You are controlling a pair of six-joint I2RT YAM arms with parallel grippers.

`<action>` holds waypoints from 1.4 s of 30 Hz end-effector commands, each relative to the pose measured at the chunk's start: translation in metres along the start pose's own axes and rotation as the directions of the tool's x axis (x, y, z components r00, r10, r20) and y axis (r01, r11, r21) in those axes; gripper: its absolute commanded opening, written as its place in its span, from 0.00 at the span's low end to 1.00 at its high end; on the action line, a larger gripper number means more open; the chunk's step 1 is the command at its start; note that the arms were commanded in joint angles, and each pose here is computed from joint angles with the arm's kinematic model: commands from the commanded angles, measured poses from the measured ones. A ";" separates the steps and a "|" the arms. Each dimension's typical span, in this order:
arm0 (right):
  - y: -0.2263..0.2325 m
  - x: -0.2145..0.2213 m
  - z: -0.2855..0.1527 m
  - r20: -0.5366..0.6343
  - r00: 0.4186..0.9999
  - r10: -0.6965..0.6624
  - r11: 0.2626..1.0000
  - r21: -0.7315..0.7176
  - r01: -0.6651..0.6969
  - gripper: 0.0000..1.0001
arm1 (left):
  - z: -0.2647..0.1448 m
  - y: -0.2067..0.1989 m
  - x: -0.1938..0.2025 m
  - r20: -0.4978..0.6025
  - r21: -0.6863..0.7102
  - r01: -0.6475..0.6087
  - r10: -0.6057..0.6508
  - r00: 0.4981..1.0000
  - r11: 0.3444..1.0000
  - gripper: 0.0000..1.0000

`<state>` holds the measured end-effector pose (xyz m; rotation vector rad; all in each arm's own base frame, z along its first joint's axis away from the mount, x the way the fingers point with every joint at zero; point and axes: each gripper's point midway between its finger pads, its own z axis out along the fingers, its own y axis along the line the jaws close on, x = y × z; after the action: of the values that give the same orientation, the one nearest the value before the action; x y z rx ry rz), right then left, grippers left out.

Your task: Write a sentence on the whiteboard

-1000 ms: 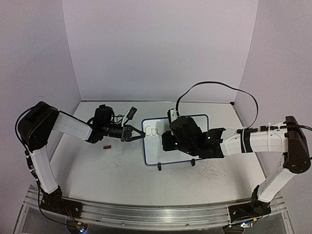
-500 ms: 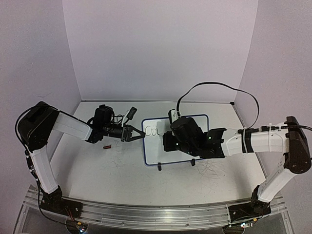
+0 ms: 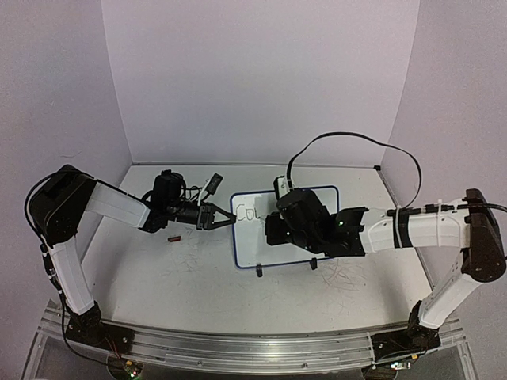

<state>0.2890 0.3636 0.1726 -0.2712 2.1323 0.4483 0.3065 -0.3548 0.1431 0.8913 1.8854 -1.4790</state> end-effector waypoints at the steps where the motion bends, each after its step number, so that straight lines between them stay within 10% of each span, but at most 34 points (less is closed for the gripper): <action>1: -0.005 -0.028 -0.009 0.076 0.997 0.014 0.999 0.043 -0.017 0.00 | -0.002 -0.014 0.000 -0.009 0.040 0.000 0.000 1.000 0.999 0.00; 42: -0.011 -0.047 -0.012 0.122 0.992 0.023 0.997 0.067 -0.032 0.00 | -0.002 -0.015 -0.002 -0.007 0.042 -0.004 0.004 1.000 0.999 0.00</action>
<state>0.2975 0.3596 0.1862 -0.2486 2.0917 0.4057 0.3065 -0.3548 0.1431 0.8913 1.8854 -1.4791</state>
